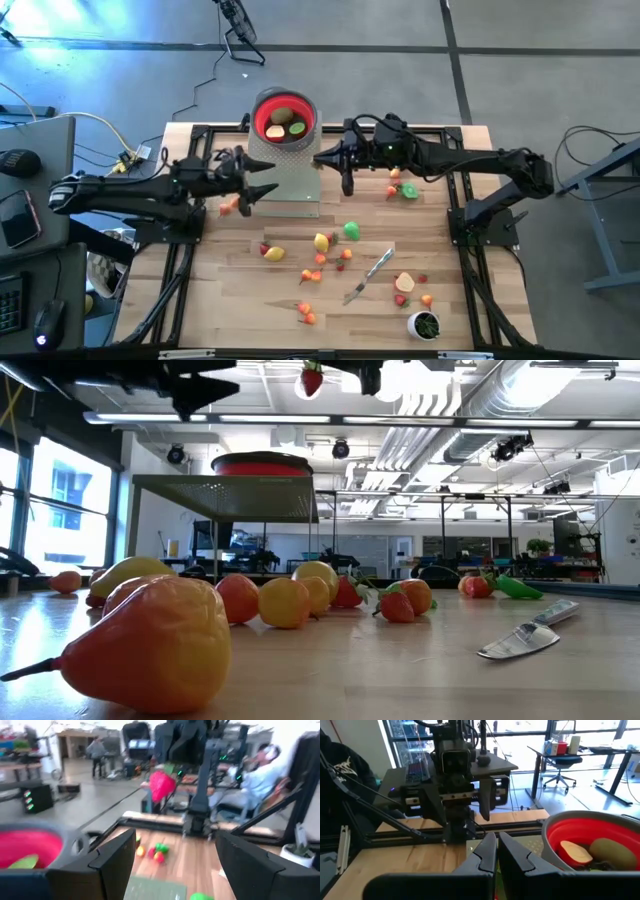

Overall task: Pick & Place Fruit
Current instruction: Put the strawberry into the red strainer on the shelf

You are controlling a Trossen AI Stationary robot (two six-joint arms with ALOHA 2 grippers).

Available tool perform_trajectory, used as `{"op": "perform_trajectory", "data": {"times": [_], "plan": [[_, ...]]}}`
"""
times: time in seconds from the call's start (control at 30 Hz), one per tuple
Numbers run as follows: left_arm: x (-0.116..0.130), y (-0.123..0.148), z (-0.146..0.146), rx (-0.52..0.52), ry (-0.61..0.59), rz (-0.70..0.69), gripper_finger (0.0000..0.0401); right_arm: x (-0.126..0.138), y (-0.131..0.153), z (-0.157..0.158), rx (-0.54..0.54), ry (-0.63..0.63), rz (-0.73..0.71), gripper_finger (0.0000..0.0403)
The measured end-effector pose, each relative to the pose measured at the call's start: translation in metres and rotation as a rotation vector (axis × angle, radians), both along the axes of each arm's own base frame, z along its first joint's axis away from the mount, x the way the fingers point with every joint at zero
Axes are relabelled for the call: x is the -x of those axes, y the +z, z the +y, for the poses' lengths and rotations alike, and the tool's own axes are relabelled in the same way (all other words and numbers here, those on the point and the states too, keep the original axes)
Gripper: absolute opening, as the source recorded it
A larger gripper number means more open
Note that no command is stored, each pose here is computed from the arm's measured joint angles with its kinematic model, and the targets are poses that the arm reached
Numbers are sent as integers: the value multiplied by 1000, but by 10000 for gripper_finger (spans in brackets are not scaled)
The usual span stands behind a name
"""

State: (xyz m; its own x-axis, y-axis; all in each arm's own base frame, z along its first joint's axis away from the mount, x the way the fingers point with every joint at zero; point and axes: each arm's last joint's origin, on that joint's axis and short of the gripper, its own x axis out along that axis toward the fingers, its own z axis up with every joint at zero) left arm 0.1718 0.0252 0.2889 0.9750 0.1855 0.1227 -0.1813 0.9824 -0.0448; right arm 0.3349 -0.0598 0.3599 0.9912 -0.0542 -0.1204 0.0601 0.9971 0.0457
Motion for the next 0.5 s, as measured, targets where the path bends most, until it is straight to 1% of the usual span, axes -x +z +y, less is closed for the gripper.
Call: {"op": "perform_trajectory", "data": {"times": [0.2, 0.3, 0.37, 0.43, 0.5], "plan": [[-17, -5, 22, 23, -8, -39, 267, 0, 2, 0, 4, 1, -20, 4], [-24, -9, 29, 26, -78, -50, 267, 0, 2, 0, 2, 1, -16, 4], [-28, -9, 31, 10, -125, -82, 267, 0, 2, 0, 0, 1, -18, 4], [-34, -8, 31, -5, -138, -114, 267, -1, 2, 0, -9, -2, -21, 4], [-40, -10, 33, -5, -141, -108, 267, -6, -1, 0, -19, 4, -35, 4]]}}
